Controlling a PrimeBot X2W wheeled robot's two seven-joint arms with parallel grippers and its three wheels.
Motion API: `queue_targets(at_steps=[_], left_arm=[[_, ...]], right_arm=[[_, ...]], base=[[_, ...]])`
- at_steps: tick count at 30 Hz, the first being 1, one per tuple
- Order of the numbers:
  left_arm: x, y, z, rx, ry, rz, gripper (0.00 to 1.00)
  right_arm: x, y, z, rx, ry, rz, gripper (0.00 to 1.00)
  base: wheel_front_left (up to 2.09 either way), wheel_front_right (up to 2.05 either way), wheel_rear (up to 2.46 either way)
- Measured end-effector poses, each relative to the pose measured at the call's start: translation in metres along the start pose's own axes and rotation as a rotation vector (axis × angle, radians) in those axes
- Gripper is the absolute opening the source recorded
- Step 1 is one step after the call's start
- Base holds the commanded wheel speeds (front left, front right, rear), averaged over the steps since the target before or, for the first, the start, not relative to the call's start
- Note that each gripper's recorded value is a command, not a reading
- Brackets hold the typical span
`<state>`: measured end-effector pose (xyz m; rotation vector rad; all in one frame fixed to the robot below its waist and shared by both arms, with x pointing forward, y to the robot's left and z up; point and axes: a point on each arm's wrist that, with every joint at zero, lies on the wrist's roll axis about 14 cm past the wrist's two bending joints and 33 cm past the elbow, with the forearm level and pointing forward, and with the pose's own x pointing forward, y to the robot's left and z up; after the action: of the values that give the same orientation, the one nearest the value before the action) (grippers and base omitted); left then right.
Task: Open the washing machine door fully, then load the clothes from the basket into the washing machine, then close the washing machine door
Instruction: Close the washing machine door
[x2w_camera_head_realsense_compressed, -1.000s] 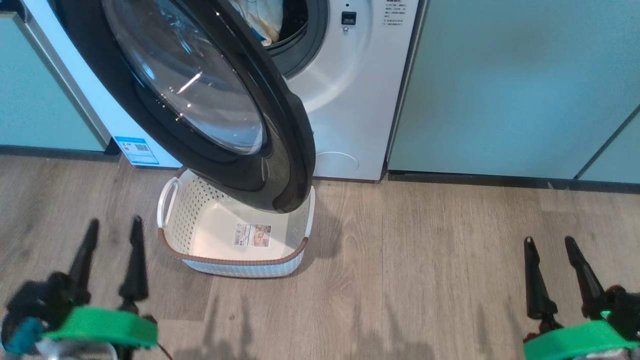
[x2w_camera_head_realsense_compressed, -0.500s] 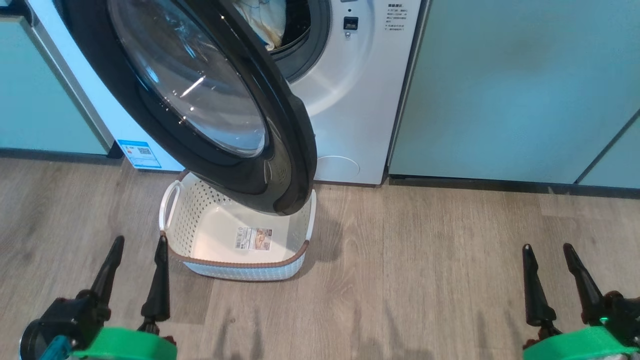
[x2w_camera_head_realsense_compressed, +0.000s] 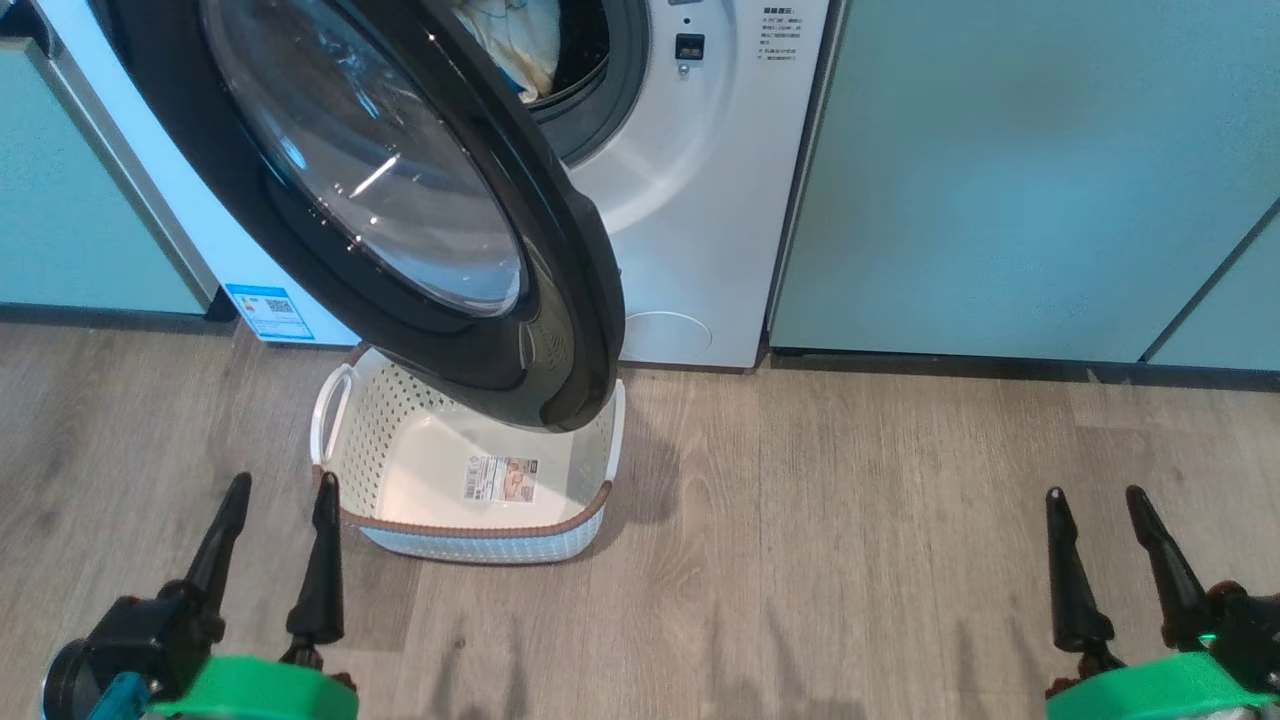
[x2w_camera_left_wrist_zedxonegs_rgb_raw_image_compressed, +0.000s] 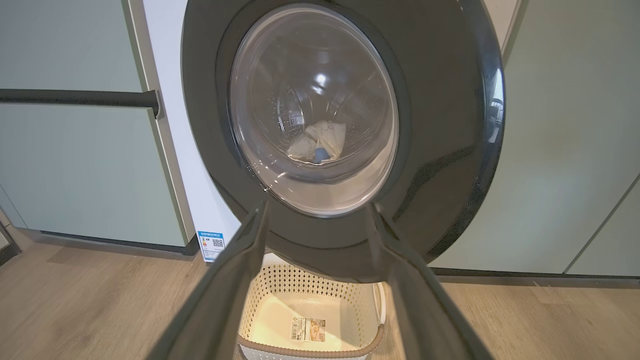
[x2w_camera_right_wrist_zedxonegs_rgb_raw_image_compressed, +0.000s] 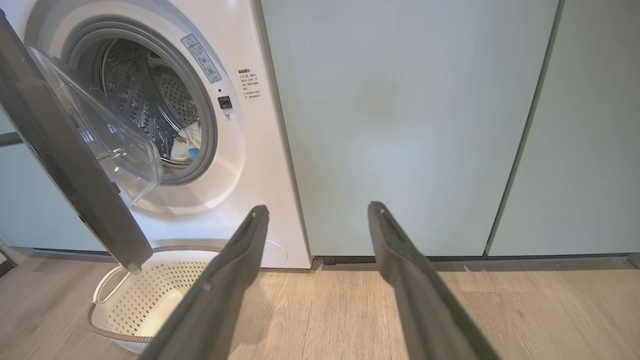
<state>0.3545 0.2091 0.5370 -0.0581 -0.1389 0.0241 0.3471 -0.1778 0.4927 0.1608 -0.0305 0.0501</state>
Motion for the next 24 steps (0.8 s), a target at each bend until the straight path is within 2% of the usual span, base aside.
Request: queue_targets(at_steps=[1, 2, 3, 12, 18, 24], left_arm=[[0.000, 0.000, 0.000, 0.000, 0.001, 0.001, 1.00], [0.000, -0.001, 0.000, 0.007, 0.000, -0.003, 1.00], [0.000, -0.001, 0.000, 0.007, 0.000, -0.004, 1.00], [0.000, -0.004, -0.002, 0.006, 0.005, -0.010, 1.00], [-0.007, 0.006, 0.000, 0.015, 0.005, 0.022, 1.00], [-0.016, 0.014, 0.004, 0.015, -0.004, 0.046, 1.00]], right_arm=[[0.000, 0.000, 0.000, 0.000, 0.000, 0.000, 0.97], [0.000, 0.000, 0.000, 0.000, 0.000, -0.001, 0.44], [0.000, 0.000, 0.000, 0.001, 0.002, -0.001, 0.00], [0.002, 0.006, -0.007, 0.010, 0.030, 0.018, 0.00], [0.012, 0.029, -0.020, 0.024, 0.070, 0.091, 0.00], [0.039, 0.064, -0.023, 0.042, 0.072, 0.200, 0.00]], base=[[0.00, 0.00, 0.00], [0.00, 0.00, 0.00], [0.00, 0.00, 0.00], [0.00, 0.00, 0.00], [0.00, 0.00, 0.00], [0.00, 0.00, 0.00]])
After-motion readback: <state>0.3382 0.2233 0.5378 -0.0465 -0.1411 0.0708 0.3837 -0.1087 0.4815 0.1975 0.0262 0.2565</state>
